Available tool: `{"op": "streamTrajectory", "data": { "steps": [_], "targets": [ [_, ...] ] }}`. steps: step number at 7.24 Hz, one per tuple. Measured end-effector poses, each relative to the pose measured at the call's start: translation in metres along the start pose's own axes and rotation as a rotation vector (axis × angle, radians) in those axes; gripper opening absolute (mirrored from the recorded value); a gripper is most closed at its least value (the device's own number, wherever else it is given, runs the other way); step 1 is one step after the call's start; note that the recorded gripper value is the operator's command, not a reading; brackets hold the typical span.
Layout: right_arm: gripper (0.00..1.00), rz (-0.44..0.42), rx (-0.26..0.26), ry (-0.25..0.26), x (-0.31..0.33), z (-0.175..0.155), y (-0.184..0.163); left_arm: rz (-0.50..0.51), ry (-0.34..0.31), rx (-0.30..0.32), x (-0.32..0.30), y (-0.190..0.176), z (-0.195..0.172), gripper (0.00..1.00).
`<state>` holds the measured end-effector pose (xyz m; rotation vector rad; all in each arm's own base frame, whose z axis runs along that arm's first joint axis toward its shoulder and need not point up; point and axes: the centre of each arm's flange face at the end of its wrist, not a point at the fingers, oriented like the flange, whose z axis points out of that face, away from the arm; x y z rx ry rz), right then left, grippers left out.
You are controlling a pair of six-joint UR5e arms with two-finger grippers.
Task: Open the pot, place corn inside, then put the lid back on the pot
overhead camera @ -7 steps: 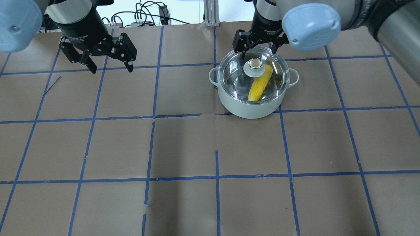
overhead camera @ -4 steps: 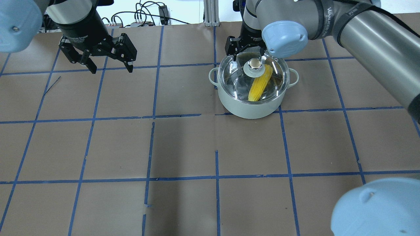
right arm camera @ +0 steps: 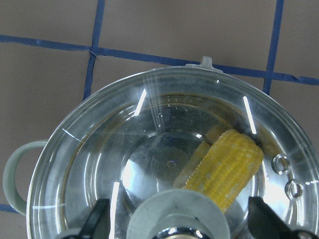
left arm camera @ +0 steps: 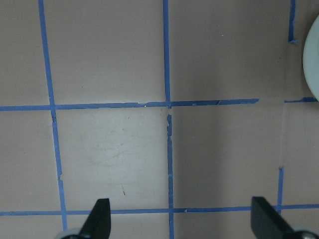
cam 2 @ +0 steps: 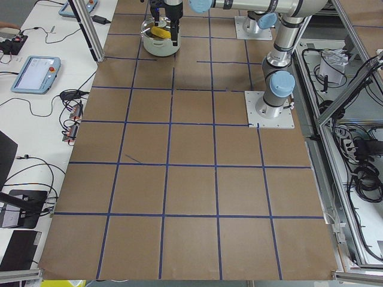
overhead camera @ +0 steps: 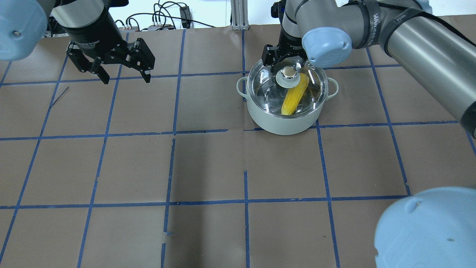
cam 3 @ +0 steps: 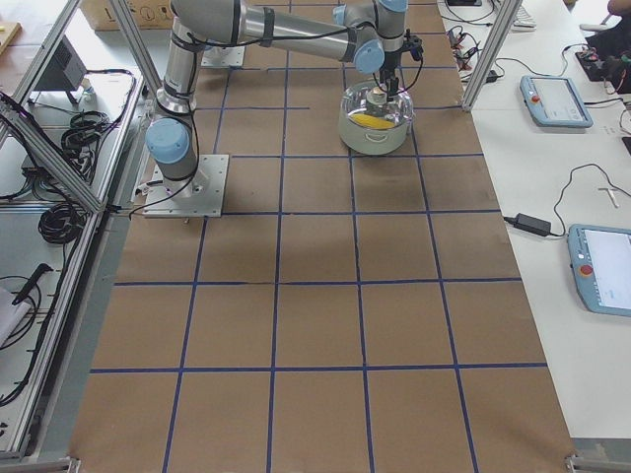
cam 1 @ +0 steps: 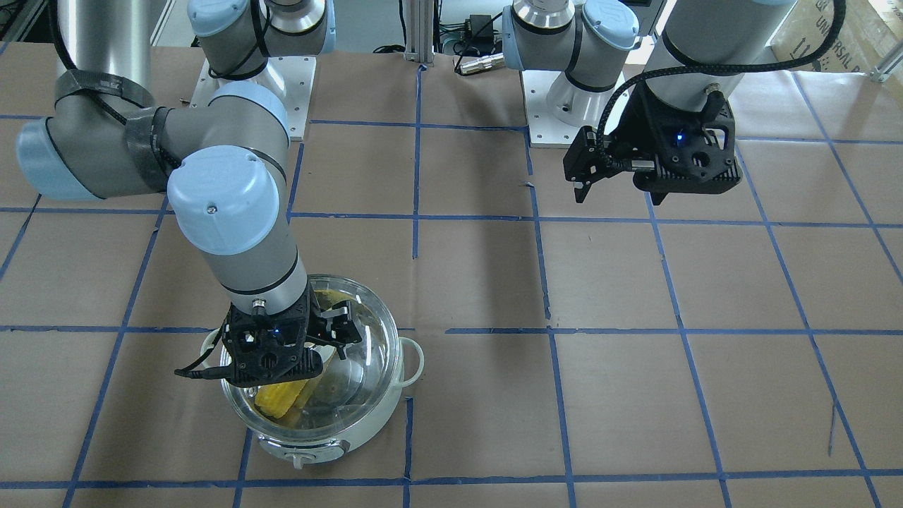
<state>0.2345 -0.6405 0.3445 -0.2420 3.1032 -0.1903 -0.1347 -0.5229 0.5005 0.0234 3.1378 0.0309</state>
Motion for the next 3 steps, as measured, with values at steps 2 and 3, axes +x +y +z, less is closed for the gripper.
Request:
{"op": "streamTrajectory", "data": {
  "steps": [2, 3],
  "targets": [
    [0.96, 0.004, -0.011, 0.006, 0.001, -0.001, 0.0026, 0.0, -0.001, 0.0, -0.0001, 0.0012, -0.0001, 1.0],
    [0.96, 0.003, -0.012, 0.007, 0.0001, -0.0017, 0.0032, 0.0, -0.001, 0.0, -0.0001, 0.0014, -0.0002, 1.0]
  ]
}}
